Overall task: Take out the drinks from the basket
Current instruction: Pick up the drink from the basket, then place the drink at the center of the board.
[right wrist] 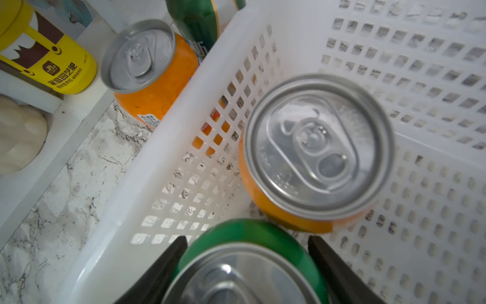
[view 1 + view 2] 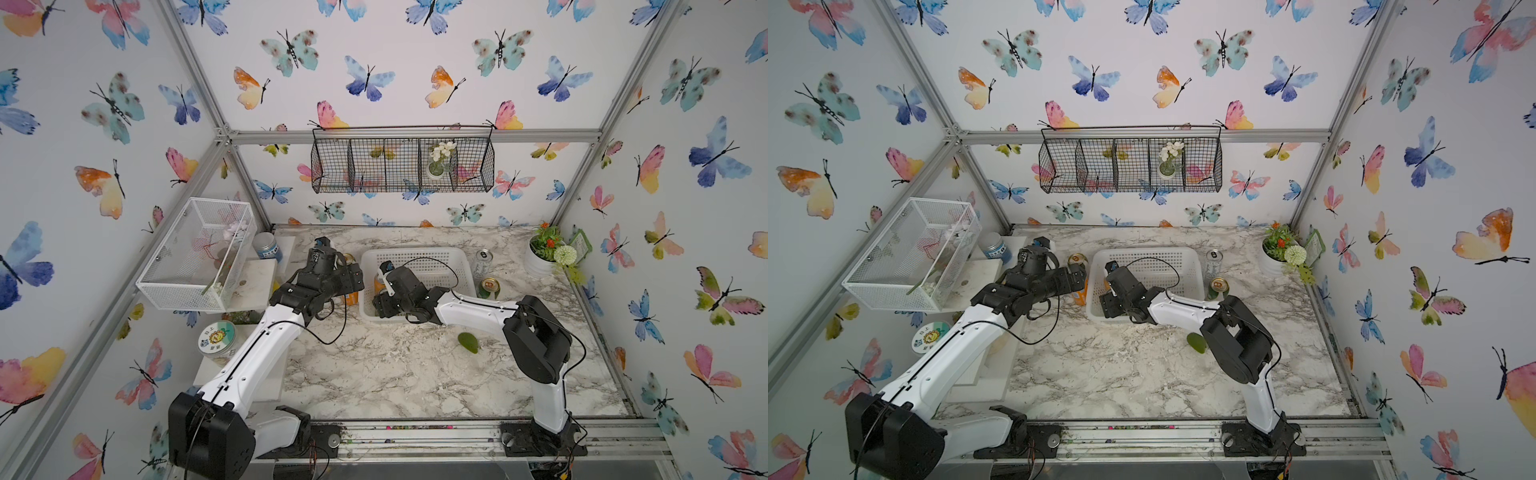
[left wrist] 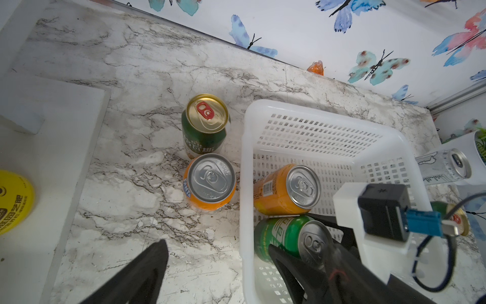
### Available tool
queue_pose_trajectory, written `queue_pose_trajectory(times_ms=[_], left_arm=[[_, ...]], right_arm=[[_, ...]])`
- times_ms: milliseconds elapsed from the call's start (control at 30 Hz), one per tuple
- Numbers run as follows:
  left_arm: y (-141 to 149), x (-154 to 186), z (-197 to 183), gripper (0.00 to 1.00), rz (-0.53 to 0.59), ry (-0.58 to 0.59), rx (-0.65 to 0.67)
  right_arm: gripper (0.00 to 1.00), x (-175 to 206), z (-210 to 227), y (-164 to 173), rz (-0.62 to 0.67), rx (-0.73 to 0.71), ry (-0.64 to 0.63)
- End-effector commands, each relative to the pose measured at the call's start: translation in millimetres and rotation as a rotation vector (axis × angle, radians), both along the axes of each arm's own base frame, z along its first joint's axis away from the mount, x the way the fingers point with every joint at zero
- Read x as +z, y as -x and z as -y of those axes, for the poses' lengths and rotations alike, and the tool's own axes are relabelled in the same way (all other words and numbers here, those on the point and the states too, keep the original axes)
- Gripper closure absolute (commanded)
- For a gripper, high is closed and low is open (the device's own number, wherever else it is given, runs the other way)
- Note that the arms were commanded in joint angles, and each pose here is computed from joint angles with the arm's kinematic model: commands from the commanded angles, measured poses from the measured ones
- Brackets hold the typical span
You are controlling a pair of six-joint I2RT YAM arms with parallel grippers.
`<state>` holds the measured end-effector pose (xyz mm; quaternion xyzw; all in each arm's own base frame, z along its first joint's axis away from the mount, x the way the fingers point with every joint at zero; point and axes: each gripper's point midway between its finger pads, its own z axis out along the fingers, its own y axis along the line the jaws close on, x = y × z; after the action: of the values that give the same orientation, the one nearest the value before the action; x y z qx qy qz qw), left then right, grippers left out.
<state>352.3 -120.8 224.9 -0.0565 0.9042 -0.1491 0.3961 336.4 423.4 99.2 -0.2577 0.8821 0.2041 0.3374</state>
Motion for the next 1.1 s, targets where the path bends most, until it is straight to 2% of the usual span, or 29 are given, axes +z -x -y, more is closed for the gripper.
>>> queue_pose_trajectory(times_ms=[0, 467, 733, 867, 1067], left_arm=[[2, -8, -1, 0.01, -0.023, -0.017, -0.009], [3, -4, -2, 0.01, -0.013, -0.016, -0.005], [3, 0, -2, 0.01, -0.003, -0.011, -0.010], [3, 2, -2, 0.01, 0.002, -0.006, -0.010], [2, 3, -3, 0.01, 0.003, -0.006, -0.012]], right_arm=[[0.35, 33, 11, 0, 0.061, -0.026, 0.002], [0.36, 121, 44, -5, 0.199, -0.072, -0.050], [0.37, 164, 58, 29, 0.212, 0.048, -0.089], [0.38, 156, 64, 59, 0.148, 0.151, -0.096], [0.37, 107, 79, 97, 0.033, 0.221, -0.014]])
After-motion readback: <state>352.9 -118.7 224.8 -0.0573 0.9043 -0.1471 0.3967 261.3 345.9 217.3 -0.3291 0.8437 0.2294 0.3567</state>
